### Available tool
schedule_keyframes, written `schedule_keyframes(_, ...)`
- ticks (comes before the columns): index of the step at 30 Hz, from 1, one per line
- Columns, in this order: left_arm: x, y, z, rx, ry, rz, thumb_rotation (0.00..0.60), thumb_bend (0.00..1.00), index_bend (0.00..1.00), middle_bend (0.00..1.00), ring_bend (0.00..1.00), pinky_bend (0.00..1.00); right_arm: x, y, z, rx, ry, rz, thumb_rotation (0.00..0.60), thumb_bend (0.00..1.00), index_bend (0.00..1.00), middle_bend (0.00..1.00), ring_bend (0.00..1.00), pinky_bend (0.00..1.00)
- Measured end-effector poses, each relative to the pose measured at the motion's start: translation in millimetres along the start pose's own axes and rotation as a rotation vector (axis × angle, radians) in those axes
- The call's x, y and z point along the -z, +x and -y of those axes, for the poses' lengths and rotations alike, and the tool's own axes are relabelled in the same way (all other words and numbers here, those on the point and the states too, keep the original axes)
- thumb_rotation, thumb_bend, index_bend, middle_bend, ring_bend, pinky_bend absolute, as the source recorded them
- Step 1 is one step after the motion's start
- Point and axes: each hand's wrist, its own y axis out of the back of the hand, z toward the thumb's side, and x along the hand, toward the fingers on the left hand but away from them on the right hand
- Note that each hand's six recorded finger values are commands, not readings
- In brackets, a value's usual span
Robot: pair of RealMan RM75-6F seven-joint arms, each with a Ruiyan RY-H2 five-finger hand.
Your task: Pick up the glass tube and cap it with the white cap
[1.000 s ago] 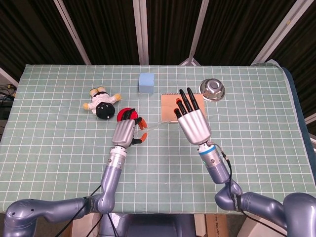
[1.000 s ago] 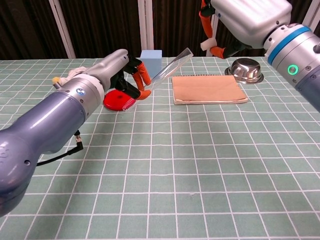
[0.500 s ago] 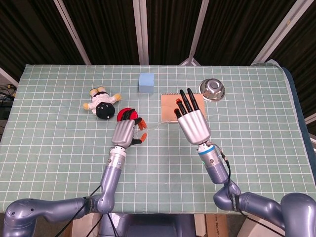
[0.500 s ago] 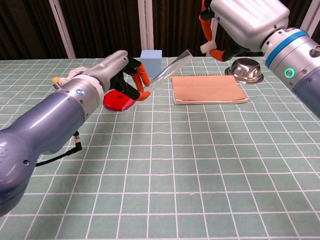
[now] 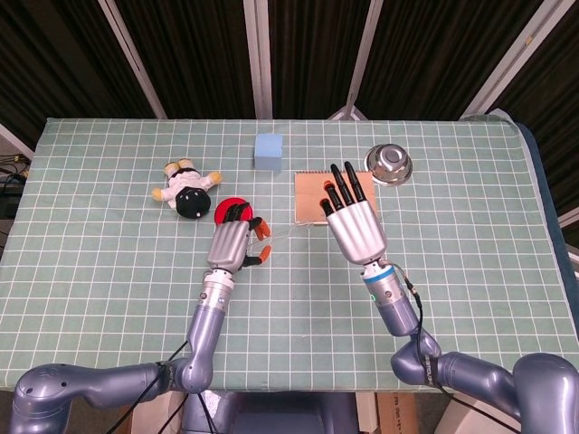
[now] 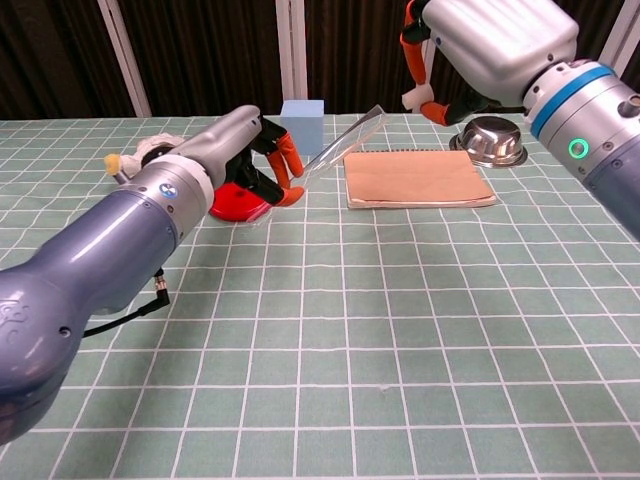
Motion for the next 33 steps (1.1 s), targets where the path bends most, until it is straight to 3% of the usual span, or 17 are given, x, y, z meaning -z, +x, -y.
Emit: schedule_keyframes(33,-5,-2,7,0.009,-0.004,0.002,0.600,0.54,0.55,0.58,0.10,0.00,-12,3,4,-0.014,-0.016,-0.019,0.600,0.37,0.64,0.32,0.07,0.00)
